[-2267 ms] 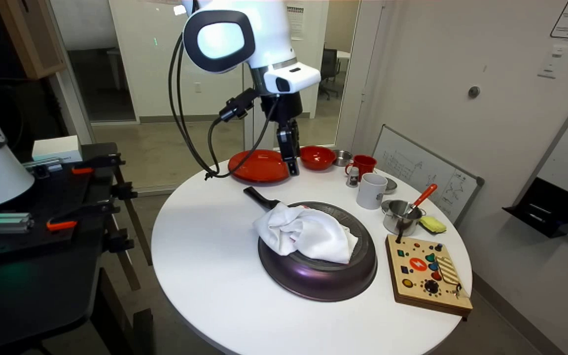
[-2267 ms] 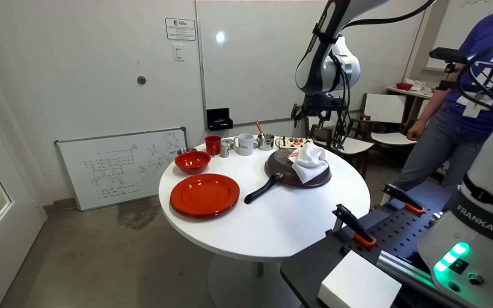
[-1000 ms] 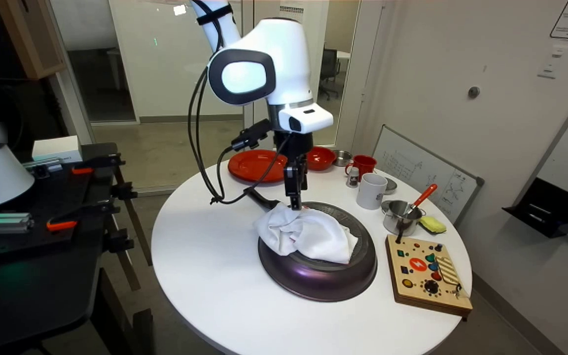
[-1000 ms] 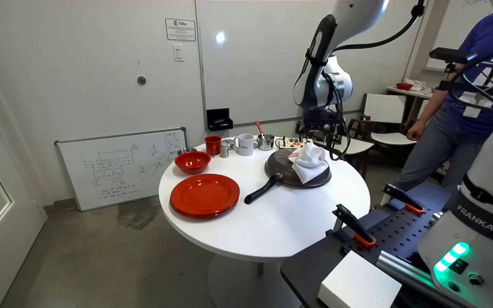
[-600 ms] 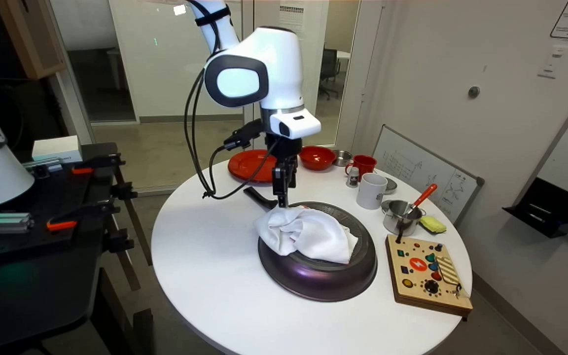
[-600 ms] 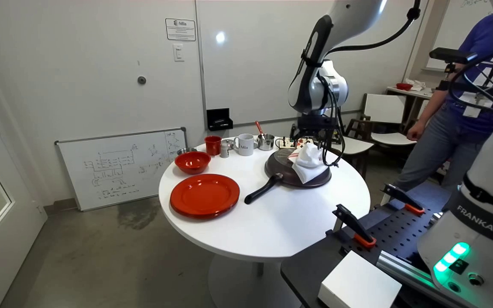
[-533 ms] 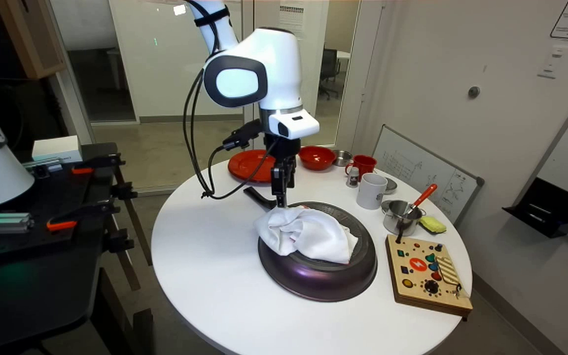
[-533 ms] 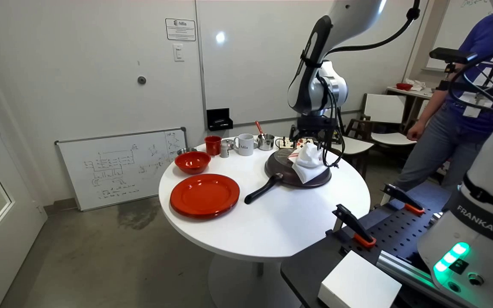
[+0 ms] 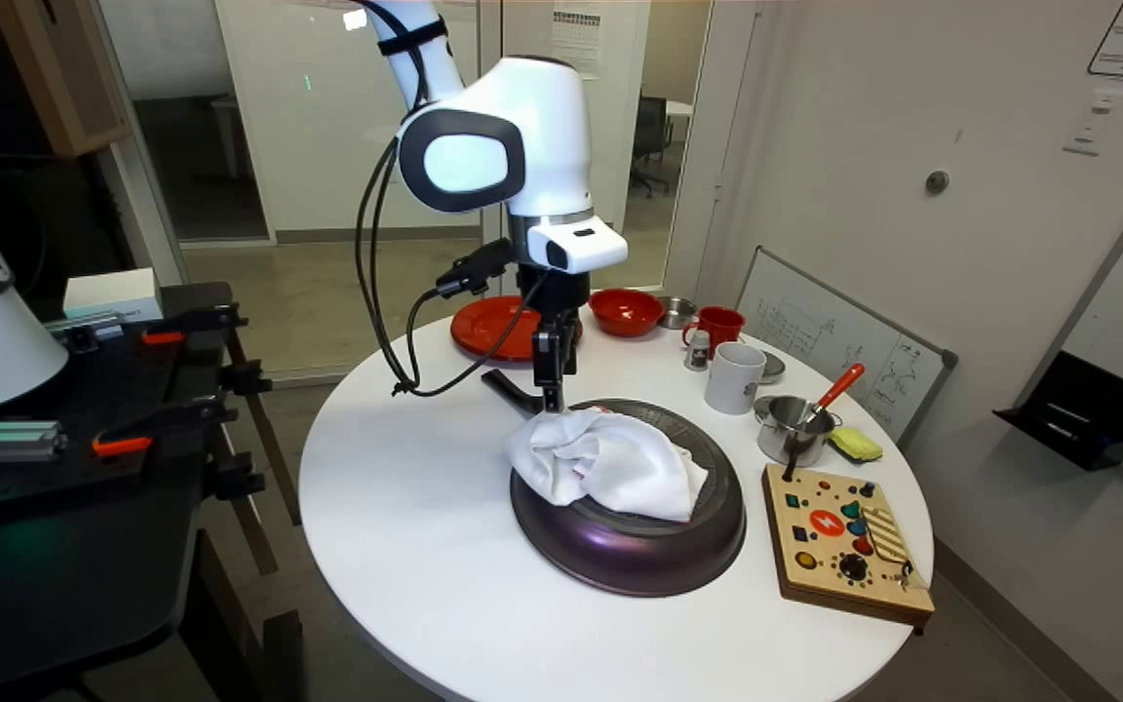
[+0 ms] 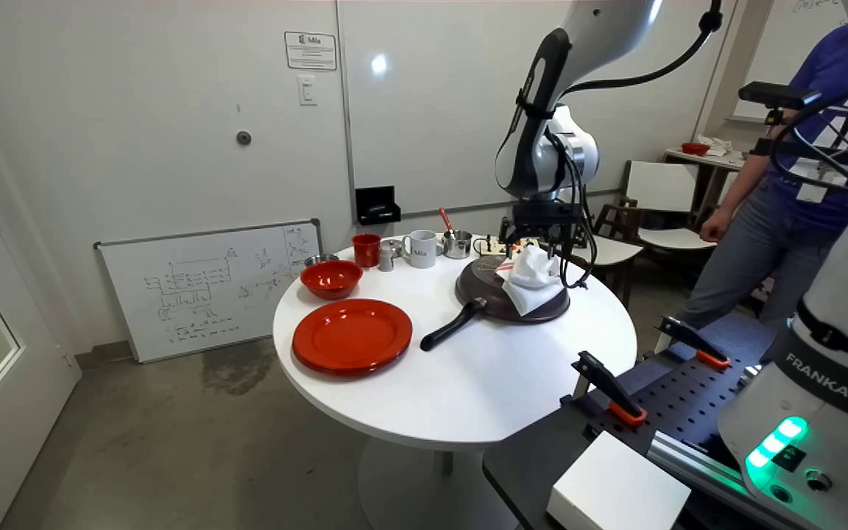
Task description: Unfold the towel
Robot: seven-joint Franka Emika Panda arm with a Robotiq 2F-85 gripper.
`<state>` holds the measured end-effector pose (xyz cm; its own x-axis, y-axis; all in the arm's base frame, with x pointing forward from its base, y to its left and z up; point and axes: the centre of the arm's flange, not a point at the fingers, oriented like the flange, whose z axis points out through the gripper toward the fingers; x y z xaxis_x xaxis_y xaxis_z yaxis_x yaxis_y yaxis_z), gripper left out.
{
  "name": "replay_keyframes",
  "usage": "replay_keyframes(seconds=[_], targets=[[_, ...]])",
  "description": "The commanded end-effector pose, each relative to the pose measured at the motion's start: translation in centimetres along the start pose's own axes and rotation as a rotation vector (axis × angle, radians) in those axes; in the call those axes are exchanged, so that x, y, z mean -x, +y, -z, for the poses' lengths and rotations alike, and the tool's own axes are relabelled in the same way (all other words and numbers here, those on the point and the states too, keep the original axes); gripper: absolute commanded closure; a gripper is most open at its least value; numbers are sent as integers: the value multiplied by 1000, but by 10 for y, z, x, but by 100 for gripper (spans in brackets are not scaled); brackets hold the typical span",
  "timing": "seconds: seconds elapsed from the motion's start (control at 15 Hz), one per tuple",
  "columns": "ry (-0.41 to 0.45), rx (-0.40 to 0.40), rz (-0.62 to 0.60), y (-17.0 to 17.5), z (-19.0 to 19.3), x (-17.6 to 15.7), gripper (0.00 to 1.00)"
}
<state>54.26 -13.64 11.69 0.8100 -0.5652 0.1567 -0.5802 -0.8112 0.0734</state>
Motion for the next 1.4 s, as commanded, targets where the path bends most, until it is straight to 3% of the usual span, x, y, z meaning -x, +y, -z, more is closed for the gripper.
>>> replay_keyframes(seconds=[0.0,0.4,0.53,0.6,1.33], targets=[[-7,7,-1,-1,1,5,0],[-5,6,5,-1,1,5,0],[-6,-55,-8,-3,0,5,0],[-3,-11,-5,-2,-1,2,0],[5,-15,-18,-13,-17,8,0]])
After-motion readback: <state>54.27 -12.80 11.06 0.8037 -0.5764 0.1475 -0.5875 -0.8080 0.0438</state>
